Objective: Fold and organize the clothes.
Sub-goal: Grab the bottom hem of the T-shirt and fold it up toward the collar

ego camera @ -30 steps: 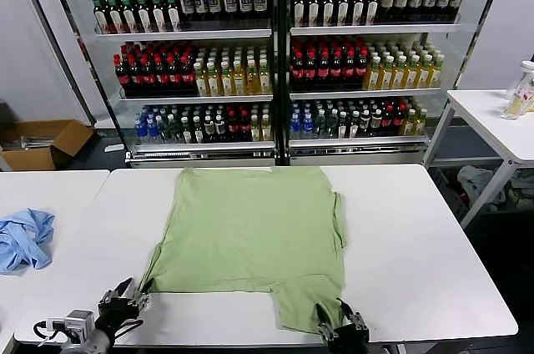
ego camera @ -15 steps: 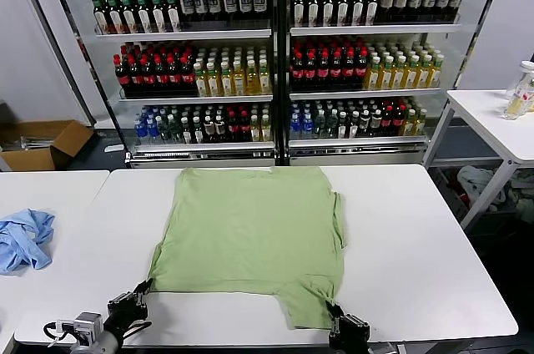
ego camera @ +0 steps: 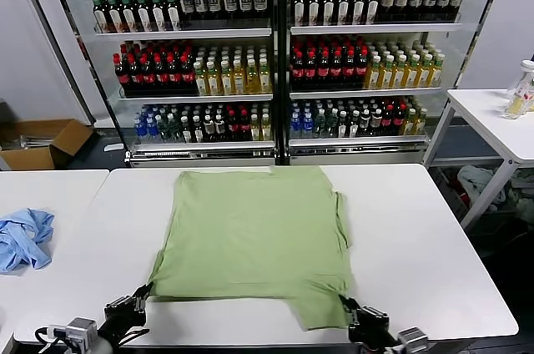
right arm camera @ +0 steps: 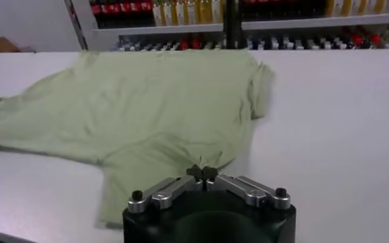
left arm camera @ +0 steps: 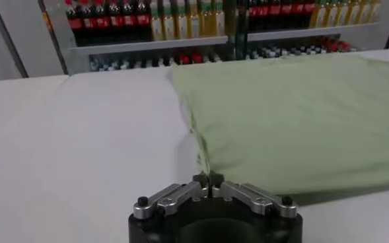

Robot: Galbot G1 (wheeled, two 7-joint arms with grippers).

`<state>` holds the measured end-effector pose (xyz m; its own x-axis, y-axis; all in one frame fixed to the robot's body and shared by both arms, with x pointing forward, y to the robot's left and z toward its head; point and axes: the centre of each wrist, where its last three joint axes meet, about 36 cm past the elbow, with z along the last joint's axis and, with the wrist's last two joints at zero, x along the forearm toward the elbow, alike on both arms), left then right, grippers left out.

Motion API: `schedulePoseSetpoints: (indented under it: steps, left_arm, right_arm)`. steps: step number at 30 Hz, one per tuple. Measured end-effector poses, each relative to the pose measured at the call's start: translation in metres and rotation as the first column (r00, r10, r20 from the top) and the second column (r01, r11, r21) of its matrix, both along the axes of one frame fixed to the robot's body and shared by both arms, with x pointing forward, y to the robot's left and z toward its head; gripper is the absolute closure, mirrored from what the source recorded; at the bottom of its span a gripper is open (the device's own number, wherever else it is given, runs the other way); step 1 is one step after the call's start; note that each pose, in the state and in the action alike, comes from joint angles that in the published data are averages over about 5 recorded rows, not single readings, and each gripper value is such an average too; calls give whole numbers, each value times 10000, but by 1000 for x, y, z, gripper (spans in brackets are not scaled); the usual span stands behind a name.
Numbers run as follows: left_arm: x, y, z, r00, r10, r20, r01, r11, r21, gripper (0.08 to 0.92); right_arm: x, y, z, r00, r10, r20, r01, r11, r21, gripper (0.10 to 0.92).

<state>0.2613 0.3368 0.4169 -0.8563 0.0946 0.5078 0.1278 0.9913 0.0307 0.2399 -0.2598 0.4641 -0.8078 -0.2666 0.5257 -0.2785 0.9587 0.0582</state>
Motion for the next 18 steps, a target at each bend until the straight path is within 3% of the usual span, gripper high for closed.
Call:
schedulePoseSetpoints:
  steps: [11, 18]
  left_arm:
    - [-40, -16, 39, 9991, -113, -418, 125, 9995, 278, 917]
    - [-40, -22, 62, 9996, -270, -76, 271, 9994, 226, 917]
  right_arm:
    - [-22, -9, 42, 10000, -21, -30, 19, 9992, -409, 914]
    - [-7, -9, 50, 9978, -122, 644, 152, 9988, -457, 914]
